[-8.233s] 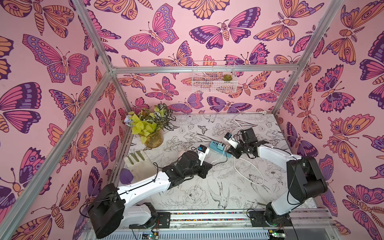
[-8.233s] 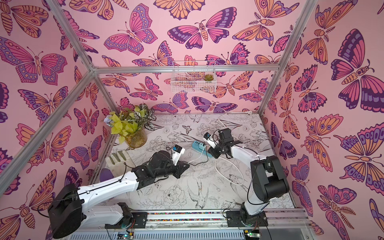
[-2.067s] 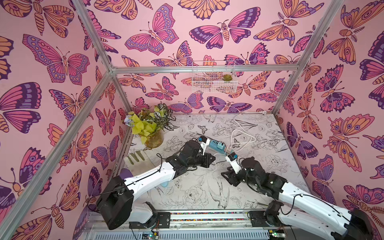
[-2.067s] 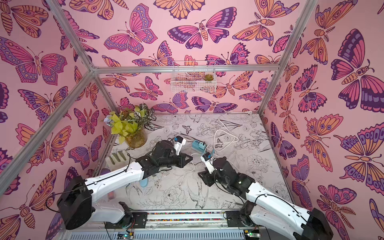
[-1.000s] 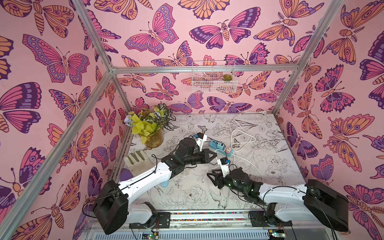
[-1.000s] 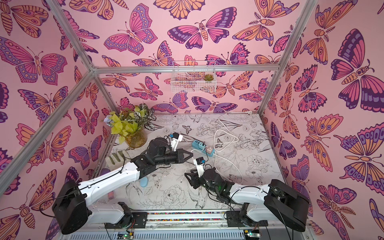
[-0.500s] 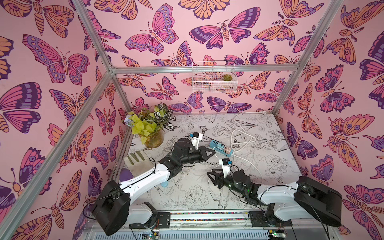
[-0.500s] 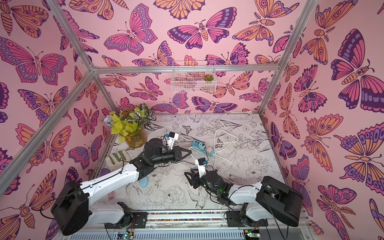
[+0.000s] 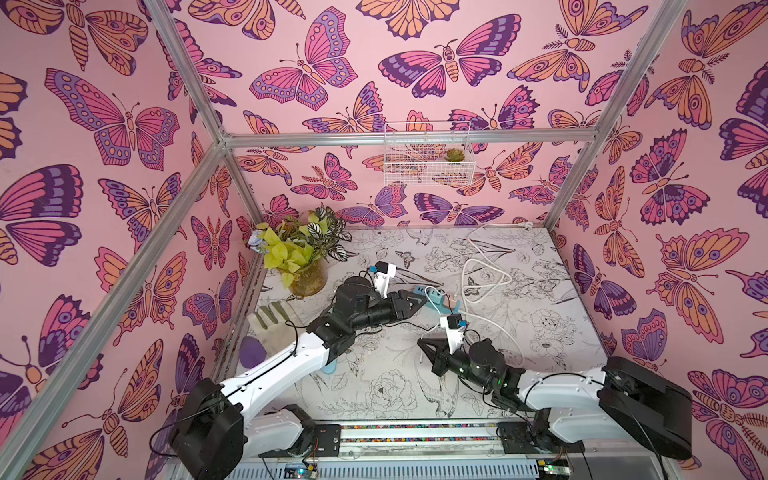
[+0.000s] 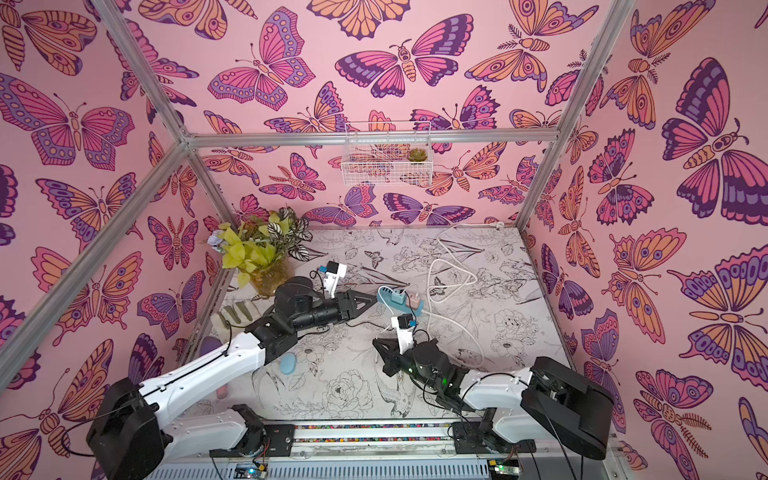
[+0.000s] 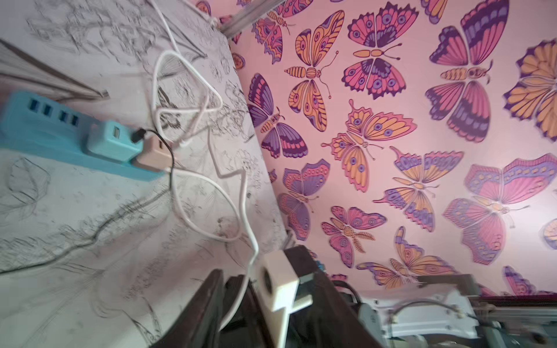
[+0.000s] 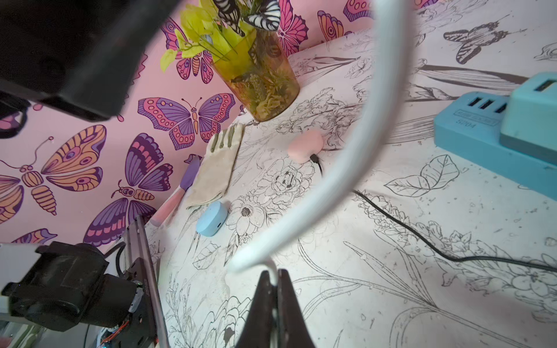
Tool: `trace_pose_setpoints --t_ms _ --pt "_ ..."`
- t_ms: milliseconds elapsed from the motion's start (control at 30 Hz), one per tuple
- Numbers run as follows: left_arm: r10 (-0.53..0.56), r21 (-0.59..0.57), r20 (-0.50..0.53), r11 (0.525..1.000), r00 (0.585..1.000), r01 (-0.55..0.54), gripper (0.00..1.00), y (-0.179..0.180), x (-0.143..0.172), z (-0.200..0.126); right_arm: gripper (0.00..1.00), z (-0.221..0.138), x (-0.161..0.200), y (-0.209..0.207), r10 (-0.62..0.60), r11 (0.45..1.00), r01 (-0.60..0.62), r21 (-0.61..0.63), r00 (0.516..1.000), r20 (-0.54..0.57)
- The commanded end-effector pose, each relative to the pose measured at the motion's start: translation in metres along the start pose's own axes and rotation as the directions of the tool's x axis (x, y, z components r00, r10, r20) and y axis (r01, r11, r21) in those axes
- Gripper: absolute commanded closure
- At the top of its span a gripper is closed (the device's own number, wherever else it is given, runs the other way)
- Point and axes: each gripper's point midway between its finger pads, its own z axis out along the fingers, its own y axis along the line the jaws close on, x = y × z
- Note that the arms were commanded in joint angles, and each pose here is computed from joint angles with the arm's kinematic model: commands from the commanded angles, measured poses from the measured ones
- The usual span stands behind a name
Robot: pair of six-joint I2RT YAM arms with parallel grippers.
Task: Charge the bluetooth headset
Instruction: Adjust the charging cable.
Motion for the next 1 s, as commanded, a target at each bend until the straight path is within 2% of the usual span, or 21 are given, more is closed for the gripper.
trace_pose_setpoints --t_ms 0,167,367,467,700,967 --pt "0.041 -0.067 0.015 0.997 0.999 -0.04 0.38 0.013 0.002 -0.011 0.99 -0.004 -0.004 0.005 0.04 0.999 -0.04 -0.008 0.999 0.003" --pt "0.083 -0.14 0.028 0.987 0.996 -0.078 0.38 0.024 0.005 -0.03 0.99 -0.008 -0.017 0.007 0.1 0.995 -0.101 0.005 0.994 0.04" --pt "0.109 -0.227 -0.01 0.968 0.994 -0.109 0.5 0.049 0.03 -0.049 0.99 -0.009 -0.036 0.001 0.22 0.971 -0.228 0.076 0.971 0.096" --pt "0.128 -0.255 -0.028 0.958 0.991 -0.13 0.51 0.059 0.045 -0.05 0.99 -0.009 -0.042 -0.002 0.306 0.944 -0.318 0.091 0.944 0.126" --pt "0.288 -0.338 -0.055 0.896 0.956 -0.289 0.45 0.066 0.065 -0.042 0.99 -0.007 -0.053 0.002 0.464 0.877 -0.477 0.056 0.871 0.163" --pt "0.437 -0.343 -0.05 0.837 0.898 -0.427 0.38 0.05 0.076 -0.028 0.99 -0.015 -0.064 0.0 0.581 0.794 -0.606 0.047 0.78 0.23"
